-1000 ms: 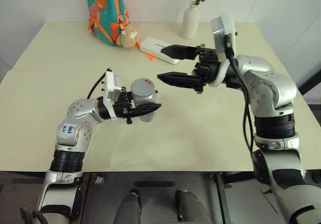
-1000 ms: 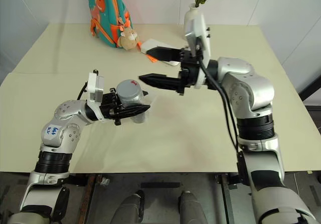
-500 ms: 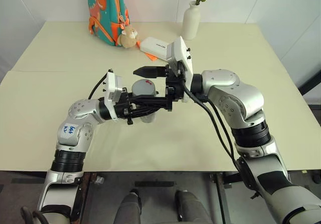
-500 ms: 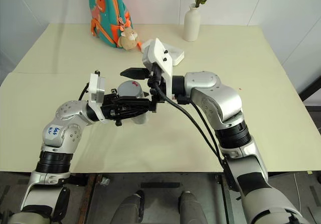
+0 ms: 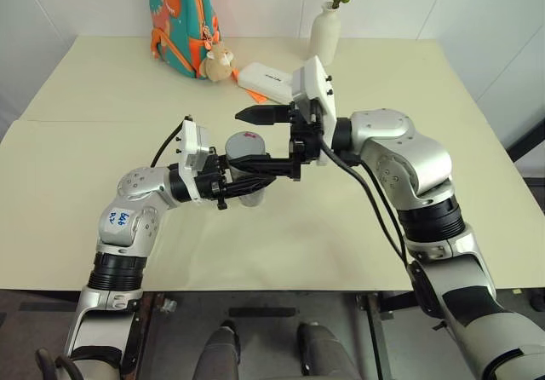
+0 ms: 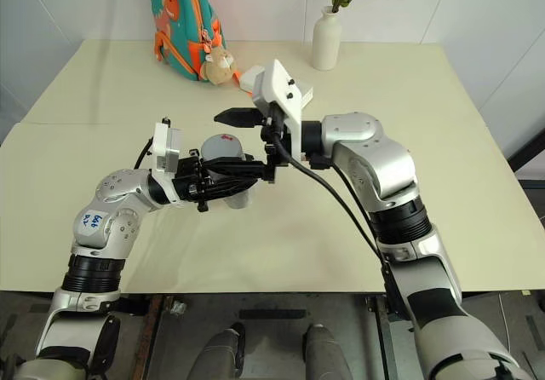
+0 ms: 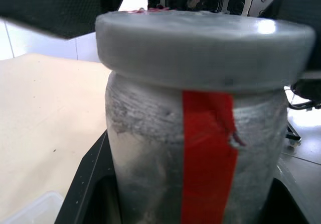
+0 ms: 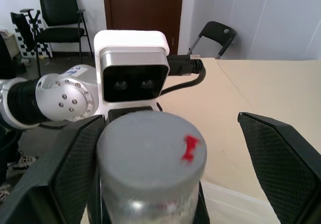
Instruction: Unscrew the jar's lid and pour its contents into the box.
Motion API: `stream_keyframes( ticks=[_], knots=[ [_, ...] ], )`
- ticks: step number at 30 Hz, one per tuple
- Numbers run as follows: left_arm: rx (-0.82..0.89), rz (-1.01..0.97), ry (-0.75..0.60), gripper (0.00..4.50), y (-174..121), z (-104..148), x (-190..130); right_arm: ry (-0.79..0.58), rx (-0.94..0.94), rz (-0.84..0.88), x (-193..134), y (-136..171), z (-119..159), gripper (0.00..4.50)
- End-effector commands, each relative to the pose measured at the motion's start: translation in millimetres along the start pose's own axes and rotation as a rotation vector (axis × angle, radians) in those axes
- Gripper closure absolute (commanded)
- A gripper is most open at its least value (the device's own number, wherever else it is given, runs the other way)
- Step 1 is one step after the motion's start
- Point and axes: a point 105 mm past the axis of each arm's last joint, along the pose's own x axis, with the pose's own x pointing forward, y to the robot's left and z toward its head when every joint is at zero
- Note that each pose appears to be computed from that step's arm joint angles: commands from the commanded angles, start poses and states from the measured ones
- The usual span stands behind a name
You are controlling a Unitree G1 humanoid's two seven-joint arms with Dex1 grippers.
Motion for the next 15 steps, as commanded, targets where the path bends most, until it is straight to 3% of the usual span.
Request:
stream_keyframes(
  ticks=[1,8,15],
  knots=[
    [0.059,-0.044,-0.037,2.53,-6,17,3,0.007,-0.021,-0.126,-34,-22,2,0.05],
    [0.056,-0.043,-0.033,2.53,-5,16,1,0.034,-0.014,-0.159,-67,-30,6,0.05],
    [0.055,-0.043,-0.030,2.53,-4,16,0,-0.010,0.030,-0.084,-66,-18,15,0.05]
  ],
)
